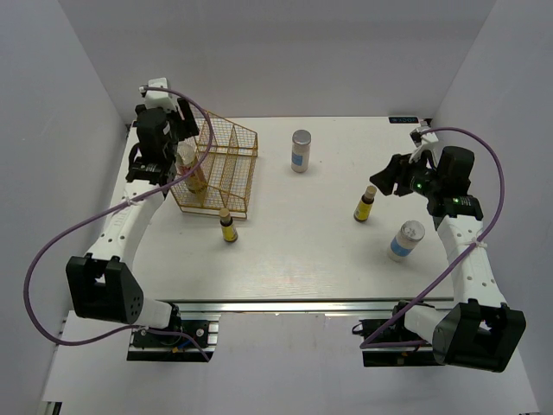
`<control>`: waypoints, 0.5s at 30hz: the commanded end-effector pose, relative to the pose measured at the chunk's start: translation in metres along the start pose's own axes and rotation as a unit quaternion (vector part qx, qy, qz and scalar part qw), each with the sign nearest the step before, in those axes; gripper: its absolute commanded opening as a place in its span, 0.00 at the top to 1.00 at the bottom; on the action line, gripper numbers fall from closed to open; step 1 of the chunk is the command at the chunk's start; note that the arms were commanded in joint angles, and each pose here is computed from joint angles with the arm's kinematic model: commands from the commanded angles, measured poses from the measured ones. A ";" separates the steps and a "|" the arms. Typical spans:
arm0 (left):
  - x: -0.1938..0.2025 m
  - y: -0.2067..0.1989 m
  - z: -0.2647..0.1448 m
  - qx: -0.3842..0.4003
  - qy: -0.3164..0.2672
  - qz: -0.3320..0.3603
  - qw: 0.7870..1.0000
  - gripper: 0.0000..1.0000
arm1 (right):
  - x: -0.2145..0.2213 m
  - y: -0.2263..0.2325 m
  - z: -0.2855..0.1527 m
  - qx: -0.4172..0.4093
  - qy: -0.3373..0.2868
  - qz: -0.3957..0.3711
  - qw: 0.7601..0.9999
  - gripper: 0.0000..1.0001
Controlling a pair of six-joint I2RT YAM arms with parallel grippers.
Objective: Organize the condiment bottles
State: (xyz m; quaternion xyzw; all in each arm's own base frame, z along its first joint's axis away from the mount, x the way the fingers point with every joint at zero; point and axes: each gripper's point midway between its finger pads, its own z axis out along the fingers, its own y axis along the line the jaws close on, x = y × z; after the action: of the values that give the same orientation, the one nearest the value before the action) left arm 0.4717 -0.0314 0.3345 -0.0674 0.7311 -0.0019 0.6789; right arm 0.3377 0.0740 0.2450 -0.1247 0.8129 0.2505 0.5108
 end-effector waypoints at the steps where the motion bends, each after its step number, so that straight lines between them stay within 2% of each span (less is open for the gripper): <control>1: -0.068 -0.012 -0.025 0.034 -0.069 -0.013 0.997 0.19 | -0.023 0.019 -0.005 -0.059 -0.029 -0.062 0.996 0.39; 8: -0.104 -0.019 -0.045 0.059 -0.103 -0.016 0.993 0.18 | -0.031 0.025 0.002 -0.090 -0.031 -0.079 0.992 0.31; 11: -0.117 -0.021 -0.057 0.070 -0.110 -0.021 0.991 0.20 | -0.037 0.034 0.006 -0.108 -0.030 -0.110 0.988 0.27; 13: -0.129 -0.028 -0.069 0.094 -0.116 -0.025 0.989 0.36 | -0.035 0.043 0.016 -0.117 -0.020 -0.128 0.985 0.26; 14: -0.132 -0.033 -0.075 0.107 -0.116 -0.034 0.987 0.46 | -0.042 0.043 0.019 -0.109 -0.021 -0.136 0.984 0.27; 15: -0.137 -0.042 -0.084 0.136 -0.115 -0.040 0.983 0.72 | -0.042 0.049 0.026 -0.104 -0.013 -0.150 0.983 0.28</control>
State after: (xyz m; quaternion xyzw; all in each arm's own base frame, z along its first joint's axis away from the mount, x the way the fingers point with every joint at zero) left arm 0.4313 -0.0482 0.4443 -0.0388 0.6597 -0.0691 0.7473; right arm 0.3453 0.1108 0.2632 -0.2463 0.7717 0.2824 0.5139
